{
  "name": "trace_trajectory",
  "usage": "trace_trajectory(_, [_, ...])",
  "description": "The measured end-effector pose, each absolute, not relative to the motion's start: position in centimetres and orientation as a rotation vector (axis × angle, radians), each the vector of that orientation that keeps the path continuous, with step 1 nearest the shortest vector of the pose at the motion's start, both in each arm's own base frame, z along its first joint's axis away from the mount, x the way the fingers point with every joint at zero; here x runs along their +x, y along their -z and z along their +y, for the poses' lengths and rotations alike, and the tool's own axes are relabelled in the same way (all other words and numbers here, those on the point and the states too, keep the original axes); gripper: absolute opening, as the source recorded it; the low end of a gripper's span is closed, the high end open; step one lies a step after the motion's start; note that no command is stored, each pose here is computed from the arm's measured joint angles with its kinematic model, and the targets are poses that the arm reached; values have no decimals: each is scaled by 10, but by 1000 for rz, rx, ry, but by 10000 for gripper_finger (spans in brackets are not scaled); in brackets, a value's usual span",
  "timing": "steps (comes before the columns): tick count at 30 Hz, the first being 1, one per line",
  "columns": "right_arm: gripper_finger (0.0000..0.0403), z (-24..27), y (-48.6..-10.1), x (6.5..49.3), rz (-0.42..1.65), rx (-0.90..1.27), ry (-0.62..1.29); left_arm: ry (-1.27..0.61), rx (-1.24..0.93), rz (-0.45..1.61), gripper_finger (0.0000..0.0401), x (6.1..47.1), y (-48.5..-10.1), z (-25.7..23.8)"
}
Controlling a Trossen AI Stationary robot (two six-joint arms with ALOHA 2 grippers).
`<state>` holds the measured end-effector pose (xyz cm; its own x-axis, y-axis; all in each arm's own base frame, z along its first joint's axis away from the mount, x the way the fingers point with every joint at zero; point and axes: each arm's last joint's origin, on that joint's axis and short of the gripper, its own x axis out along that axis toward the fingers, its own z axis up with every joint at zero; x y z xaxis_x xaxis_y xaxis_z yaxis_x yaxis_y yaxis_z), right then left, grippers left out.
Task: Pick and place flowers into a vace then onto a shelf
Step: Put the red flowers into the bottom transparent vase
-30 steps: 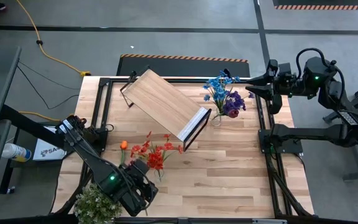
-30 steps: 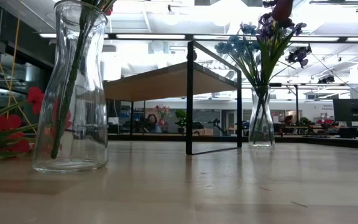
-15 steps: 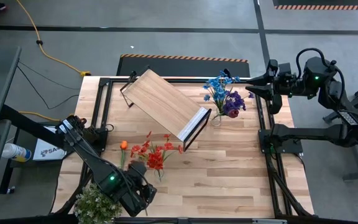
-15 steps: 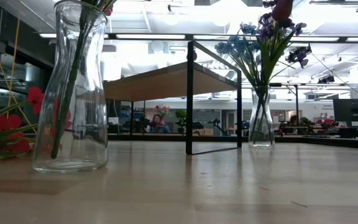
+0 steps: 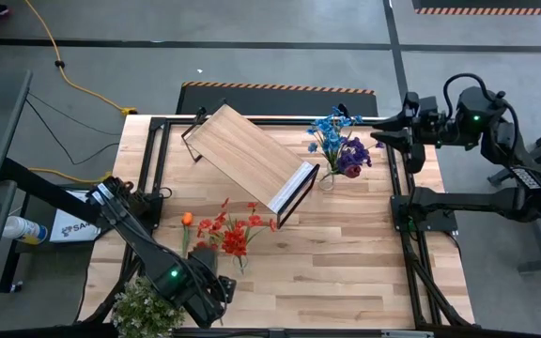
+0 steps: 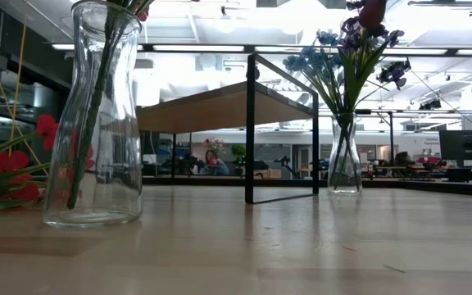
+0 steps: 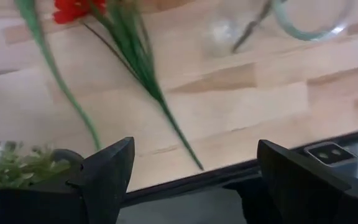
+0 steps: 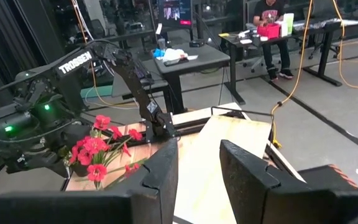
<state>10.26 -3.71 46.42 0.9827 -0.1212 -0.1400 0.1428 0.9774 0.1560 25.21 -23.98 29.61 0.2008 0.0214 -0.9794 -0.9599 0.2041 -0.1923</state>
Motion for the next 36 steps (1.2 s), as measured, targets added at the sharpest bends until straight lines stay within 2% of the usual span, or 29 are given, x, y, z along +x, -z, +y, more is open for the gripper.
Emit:
trace_trajectory(15, [110, -37, -463, 103, 140, 171, 128, -1115, -969, 1134, 372, 264, -271, -228])
trace_trajectory(36, [110, -37, -463, 103, 140, 160, 125, -1211, -1120, 1087, 372, 289, -231, -246])
